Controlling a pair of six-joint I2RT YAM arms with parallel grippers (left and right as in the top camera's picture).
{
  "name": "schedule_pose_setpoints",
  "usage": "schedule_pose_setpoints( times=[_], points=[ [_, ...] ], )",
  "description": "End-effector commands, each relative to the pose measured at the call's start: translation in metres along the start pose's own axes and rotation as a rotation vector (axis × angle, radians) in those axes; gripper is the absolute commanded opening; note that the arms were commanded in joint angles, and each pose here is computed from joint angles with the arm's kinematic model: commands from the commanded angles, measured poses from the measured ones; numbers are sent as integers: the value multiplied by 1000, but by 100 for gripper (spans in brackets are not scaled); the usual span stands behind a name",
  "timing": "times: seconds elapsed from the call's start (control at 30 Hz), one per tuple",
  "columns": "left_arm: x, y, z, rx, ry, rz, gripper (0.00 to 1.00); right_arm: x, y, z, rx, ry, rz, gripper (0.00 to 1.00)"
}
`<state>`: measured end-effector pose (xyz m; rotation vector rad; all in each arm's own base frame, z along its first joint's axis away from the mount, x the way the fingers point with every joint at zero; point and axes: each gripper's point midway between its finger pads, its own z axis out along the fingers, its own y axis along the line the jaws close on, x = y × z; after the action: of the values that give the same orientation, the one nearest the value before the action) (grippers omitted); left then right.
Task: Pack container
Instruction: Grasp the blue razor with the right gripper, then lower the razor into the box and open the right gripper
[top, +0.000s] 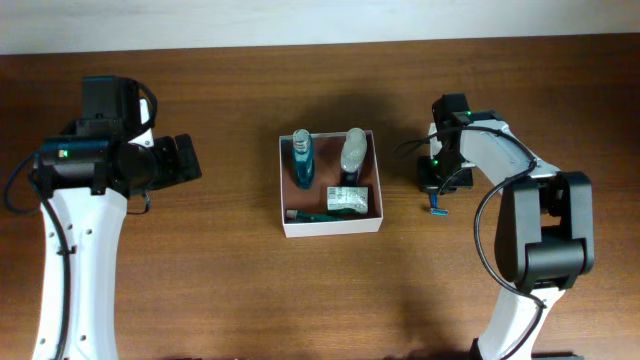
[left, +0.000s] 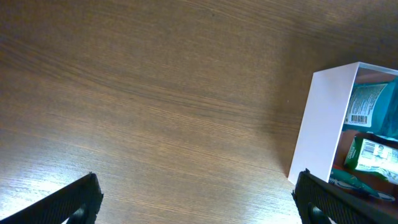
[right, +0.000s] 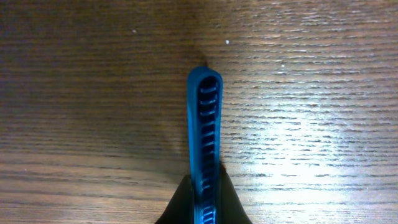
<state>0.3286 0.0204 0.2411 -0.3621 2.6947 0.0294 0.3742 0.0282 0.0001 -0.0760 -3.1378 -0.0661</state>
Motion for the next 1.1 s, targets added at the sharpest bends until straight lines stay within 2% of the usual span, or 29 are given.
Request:
schedule_pose_setpoints(
  times=[0.0, 0.2, 0.4, 0.53, 0.7, 0.87, 1.07],
  points=[
    [-1, 2, -5, -4, -16, -10, 100, 5, 0, 8, 4, 27, 0, 4],
    [-1, 2, -4, -5, -16, -10, 100, 6, 0, 6, 4, 29, 0, 4],
    [-1, 2, -5, -5, -16, -10, 100, -4, 5, -35, -7, -56, -41, 4],
    [-1, 2, -5, -4, -16, -10, 100, -8, 37, -118, -12, -239, -291, 4],
    [-1, 2, -5, -4, -16, -9, 100, 12, 94, -172, -16, -381, -610, 4],
    [-1, 2, -5, -5, -16, -10, 100, 45, 156, -188, 8, -438, -992, 4],
    [-1, 2, -4, -4, -16, -10, 100, 67, 204, -172, 36, -430, -1274, 4]
  ],
)
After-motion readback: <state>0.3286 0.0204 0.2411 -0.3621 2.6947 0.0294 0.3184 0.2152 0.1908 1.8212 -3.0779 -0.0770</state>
